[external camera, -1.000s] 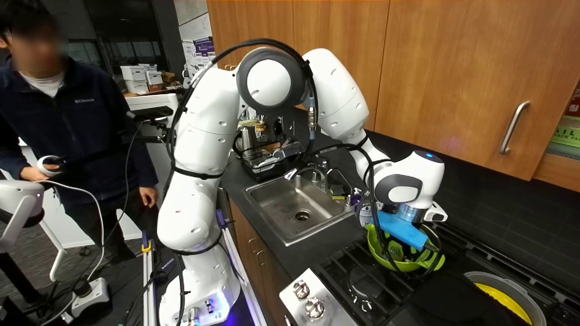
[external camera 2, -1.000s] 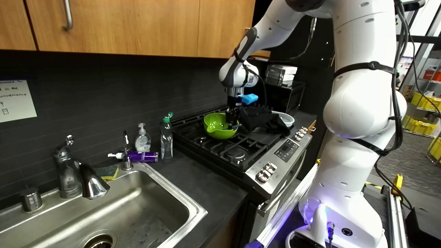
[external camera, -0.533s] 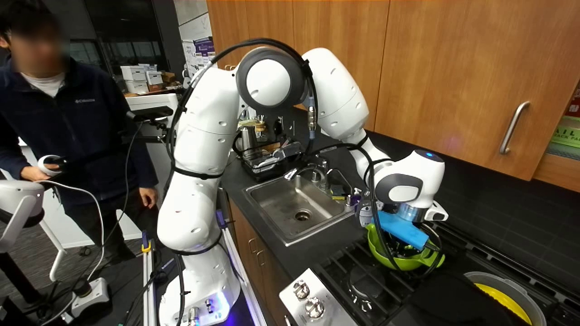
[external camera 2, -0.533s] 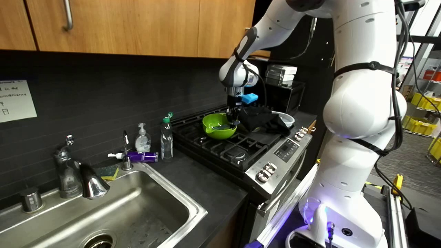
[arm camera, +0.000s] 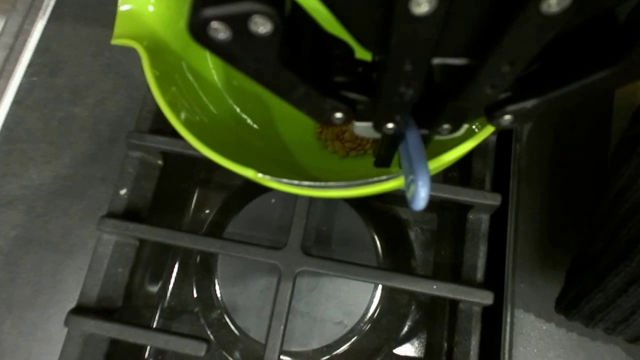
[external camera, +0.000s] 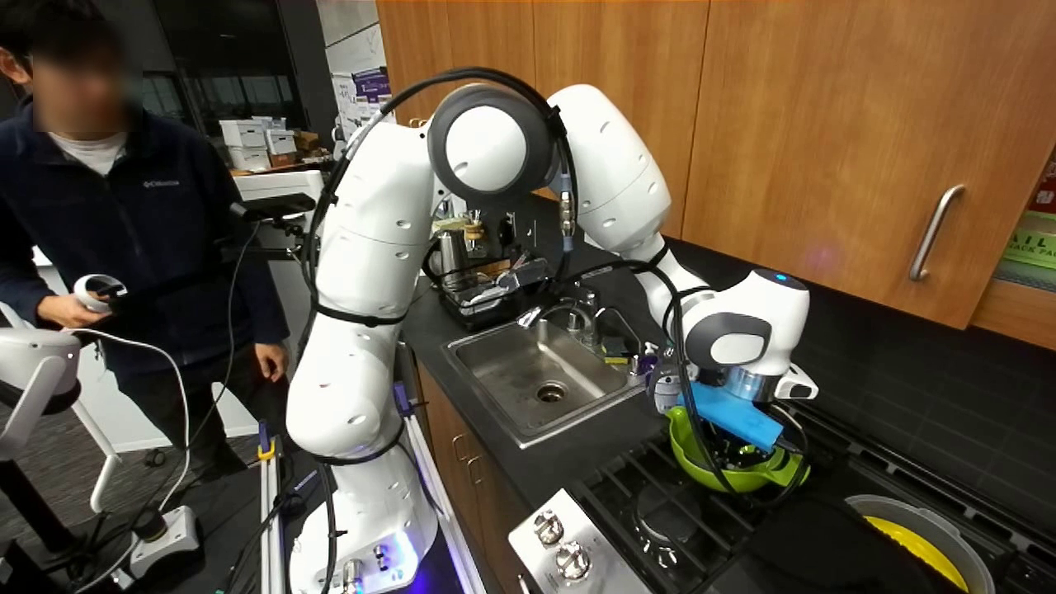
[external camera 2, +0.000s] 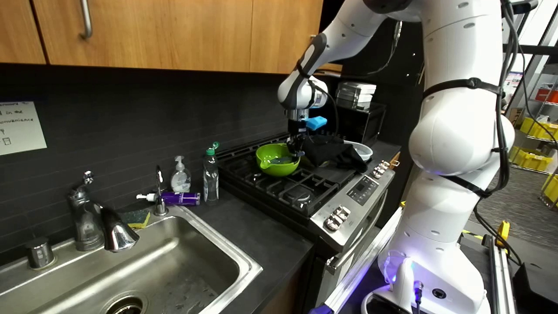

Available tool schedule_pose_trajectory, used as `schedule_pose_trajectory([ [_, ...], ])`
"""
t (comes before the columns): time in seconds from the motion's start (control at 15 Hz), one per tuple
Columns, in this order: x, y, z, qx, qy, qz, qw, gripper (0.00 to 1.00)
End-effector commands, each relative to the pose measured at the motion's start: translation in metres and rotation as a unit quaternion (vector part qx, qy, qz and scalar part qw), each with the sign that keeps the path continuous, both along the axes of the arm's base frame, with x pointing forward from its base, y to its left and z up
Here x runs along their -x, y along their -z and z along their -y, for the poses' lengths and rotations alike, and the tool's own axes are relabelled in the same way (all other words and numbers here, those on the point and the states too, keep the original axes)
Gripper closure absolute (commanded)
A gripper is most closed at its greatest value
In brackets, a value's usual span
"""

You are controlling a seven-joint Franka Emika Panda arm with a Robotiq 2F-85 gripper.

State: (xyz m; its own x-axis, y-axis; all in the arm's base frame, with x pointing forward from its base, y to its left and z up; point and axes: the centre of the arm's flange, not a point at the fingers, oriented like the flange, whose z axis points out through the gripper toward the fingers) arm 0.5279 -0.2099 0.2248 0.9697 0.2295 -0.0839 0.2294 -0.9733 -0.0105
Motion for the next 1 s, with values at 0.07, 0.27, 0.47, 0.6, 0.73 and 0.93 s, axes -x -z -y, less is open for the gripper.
schedule_pose_trajectory([
  [0.07,0.009,-0.023,-0.003,0.039,0.044,-0.009,0.9983,0.99],
  [0.27,0.011,-0.031,-0.005,0.071,0.074,-0.017,0.9946,0.99],
  [0.47,0.017,-0.041,-0.01,0.089,0.085,-0.016,0.9923,0.99],
  [0.6,0.017,-0.049,-0.015,0.088,0.079,-0.009,0.9929,0.99],
  [0.73,0.018,-0.057,-0.02,0.082,0.069,0.001,0.9942,0.99],
  [0.93,0.021,-0.066,-0.026,0.057,0.041,0.026,0.9972,0.99],
])
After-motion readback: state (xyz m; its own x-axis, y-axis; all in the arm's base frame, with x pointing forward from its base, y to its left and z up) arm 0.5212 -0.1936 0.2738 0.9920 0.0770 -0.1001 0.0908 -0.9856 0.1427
